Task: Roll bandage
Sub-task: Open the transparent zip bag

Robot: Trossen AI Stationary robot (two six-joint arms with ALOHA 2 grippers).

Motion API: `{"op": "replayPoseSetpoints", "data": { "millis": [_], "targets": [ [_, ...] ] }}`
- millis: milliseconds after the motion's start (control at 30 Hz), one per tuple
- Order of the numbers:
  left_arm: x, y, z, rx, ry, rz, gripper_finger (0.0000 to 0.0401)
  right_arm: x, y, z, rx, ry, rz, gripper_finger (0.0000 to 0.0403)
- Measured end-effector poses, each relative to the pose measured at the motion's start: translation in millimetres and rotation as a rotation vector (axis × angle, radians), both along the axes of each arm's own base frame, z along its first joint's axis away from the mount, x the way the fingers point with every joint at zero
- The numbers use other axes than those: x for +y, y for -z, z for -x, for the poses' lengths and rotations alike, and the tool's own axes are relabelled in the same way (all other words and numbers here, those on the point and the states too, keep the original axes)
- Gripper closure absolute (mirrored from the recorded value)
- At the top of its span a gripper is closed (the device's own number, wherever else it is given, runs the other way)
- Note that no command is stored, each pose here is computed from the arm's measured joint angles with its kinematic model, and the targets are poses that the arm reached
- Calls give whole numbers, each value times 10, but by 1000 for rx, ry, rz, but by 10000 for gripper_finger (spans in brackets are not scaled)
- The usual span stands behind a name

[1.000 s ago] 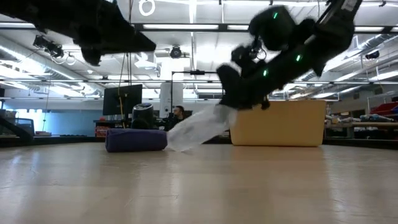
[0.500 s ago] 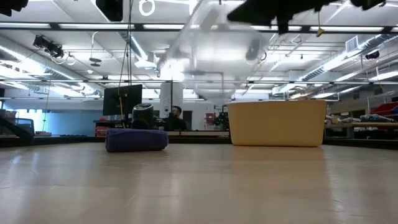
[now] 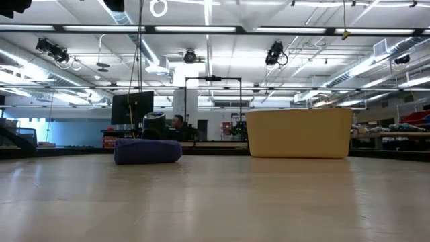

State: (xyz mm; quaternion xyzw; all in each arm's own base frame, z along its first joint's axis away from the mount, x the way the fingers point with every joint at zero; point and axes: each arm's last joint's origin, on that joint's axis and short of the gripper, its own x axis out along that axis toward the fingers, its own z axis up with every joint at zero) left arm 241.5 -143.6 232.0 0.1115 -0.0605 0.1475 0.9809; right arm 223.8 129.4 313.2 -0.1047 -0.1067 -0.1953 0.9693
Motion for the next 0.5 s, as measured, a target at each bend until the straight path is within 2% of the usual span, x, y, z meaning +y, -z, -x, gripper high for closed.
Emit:
{"op": "replayPoseSetpoints", "data": {
  "millis": [333,500],
  "targets": [
    [15,-208,57,-155,31,-147,314,222,-168,137,-43,-115,53,403],
    [40,-241,44,-184,40,-164,304,267,-182,145,-52,-142,60,403]
  ]
}}
